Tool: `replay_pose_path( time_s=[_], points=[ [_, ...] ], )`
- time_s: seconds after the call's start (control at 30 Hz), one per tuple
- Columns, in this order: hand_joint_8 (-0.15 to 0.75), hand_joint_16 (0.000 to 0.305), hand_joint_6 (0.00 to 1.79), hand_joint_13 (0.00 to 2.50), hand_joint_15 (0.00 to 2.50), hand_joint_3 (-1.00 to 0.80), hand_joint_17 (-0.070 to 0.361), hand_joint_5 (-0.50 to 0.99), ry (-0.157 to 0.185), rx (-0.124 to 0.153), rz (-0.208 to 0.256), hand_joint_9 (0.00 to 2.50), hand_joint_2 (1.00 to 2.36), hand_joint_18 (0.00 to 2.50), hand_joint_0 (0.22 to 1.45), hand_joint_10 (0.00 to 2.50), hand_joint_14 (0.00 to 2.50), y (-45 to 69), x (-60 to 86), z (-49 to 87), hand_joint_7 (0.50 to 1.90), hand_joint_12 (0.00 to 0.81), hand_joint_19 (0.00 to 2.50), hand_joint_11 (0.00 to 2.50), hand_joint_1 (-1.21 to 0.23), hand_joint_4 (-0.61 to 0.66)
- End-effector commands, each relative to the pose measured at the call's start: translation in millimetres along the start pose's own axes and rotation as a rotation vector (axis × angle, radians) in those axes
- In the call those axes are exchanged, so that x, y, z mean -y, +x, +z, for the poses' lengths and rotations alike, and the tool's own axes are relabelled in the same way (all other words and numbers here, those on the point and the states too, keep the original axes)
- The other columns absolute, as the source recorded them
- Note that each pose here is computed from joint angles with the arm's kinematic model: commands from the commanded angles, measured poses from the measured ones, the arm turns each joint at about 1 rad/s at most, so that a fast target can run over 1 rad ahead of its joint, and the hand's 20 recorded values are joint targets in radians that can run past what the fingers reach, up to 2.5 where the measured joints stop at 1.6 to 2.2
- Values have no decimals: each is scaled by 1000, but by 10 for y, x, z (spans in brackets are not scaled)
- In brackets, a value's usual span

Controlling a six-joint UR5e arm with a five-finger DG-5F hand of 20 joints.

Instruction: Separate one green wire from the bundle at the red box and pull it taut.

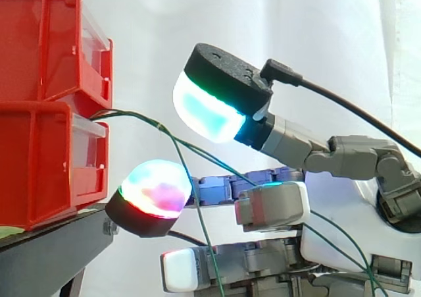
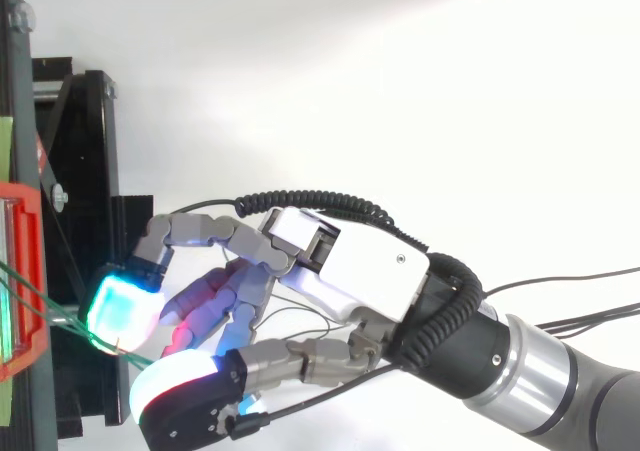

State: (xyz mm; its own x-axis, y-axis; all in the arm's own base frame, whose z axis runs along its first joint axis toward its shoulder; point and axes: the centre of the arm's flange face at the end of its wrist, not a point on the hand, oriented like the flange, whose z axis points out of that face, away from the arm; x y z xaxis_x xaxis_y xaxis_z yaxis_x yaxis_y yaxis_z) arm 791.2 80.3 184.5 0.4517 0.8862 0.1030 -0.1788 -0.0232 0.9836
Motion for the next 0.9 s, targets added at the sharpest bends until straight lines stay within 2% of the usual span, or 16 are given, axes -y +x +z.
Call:
replay_pose_path(
  time_s=[0.0, 0.13, 0.27, 0.4, 0.53, 0.67, 0.87],
  points=[
    [250, 50, 547, 1224, 479, -495, 112, -161, -3, 3, 4, 1680, 1001, 890, 574, 24, 19, 10, -28, 13, 1222, 350, 318, 1034, -745, 138],
    [243, 49, 583, 1223, 484, -442, 111, -169, -6, 8, 17, 1669, 1004, 885, 595, 23, 18, 40, -95, 47, 1186, 345, 321, 1053, -757, 115],
    [241, 49, 658, 1216, 494, -397, 110, -183, 1, 10, 23, 1643, 1009, 885, 609, 23, 18, 71, -178, 82, 1078, 342, 329, 1071, -769, 98],
    [247, 49, 702, 1215, 500, -416, 110, -191, 22, 9, 23, 1622, 1007, 885, 613, 24, 19, 88, -248, 101, 1010, 344, 331, 1087, -764, 98],
    [248, 48, 739, 1217, 501, -426, 109, -195, 37, 8, 25, 1615, 1006, 888, 605, 22, 19, 82, -255, 95, 964, 346, 337, 1082, -747, 103],
    [252, 48, 775, 1223, 501, -401, 108, -199, 50, 11, 42, 1614, 1008, 895, 603, 21, 20, 27, -263, 108, 938, 350, 347, 1080, -721, 106],
    [267, 48, 805, 1220, 502, -376, 108, -203, 80, 14, 42, 1605, 1011, 899, 615, 22, 20, -29, -241, 86, 925, 348, 353, 1069, -688, 117]
  ],
)
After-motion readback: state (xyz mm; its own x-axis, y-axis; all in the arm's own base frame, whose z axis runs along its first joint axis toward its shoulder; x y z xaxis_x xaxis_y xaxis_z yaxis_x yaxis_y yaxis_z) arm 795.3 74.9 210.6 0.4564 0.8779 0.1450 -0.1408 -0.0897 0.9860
